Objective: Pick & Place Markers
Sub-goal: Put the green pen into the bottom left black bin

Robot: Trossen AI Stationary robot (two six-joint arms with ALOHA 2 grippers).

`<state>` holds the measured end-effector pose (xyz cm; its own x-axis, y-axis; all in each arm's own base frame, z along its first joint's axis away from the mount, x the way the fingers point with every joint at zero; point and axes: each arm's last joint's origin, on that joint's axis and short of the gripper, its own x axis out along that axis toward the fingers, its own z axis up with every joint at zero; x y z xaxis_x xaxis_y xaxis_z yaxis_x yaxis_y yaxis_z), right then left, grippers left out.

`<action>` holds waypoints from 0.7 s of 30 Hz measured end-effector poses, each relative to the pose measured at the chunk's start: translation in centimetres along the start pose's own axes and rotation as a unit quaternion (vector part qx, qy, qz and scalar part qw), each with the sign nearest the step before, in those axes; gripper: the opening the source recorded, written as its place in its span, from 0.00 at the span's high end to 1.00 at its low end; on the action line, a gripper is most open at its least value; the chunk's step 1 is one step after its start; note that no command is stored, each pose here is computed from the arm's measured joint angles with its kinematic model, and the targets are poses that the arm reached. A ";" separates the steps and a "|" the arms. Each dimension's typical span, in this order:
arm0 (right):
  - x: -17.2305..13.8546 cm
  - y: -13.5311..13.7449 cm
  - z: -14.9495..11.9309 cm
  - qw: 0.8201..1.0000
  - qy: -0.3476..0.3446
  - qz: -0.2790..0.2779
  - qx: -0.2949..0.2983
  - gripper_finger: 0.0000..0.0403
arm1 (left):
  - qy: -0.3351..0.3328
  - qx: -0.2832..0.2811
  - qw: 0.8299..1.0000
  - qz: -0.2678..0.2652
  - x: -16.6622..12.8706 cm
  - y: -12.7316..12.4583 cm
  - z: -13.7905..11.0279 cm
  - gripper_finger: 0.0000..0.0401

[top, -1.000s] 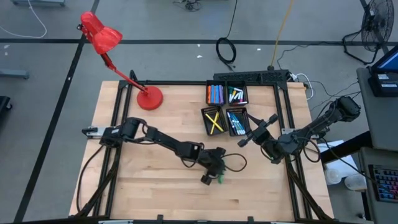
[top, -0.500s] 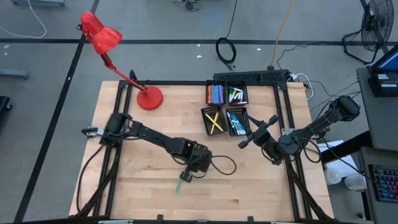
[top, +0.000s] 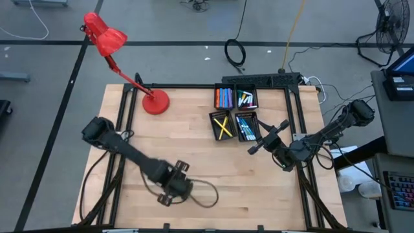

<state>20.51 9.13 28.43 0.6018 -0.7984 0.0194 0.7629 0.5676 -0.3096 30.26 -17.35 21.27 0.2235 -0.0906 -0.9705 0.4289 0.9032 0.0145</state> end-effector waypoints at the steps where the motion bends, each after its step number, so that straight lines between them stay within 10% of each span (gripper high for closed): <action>1: 0.0 0.0 0.0 1.000 0.000 0.000 0.002 0.81 | -0.012 -0.001 1.000 0.013 0.4 -0.5 0.0 0.55; 9: 0.0 0.0 0.0 1.000 -0.001 0.002 0.013 0.81 | -0.052 -0.013 0.998 0.019 4.1 -0.5 -1.2 0.40; 21: 0.0 0.0 0.0 1.000 -0.001 0.002 0.013 0.81 | -0.070 -0.193 0.976 -0.073 8.0 2.0 -4.4 0.39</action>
<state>20.53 9.14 28.43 0.6057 -0.7954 0.0203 0.7660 0.5760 -0.2855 29.09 -14.40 12.51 0.3136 -0.2621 -0.9127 0.1094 0.9647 -0.2394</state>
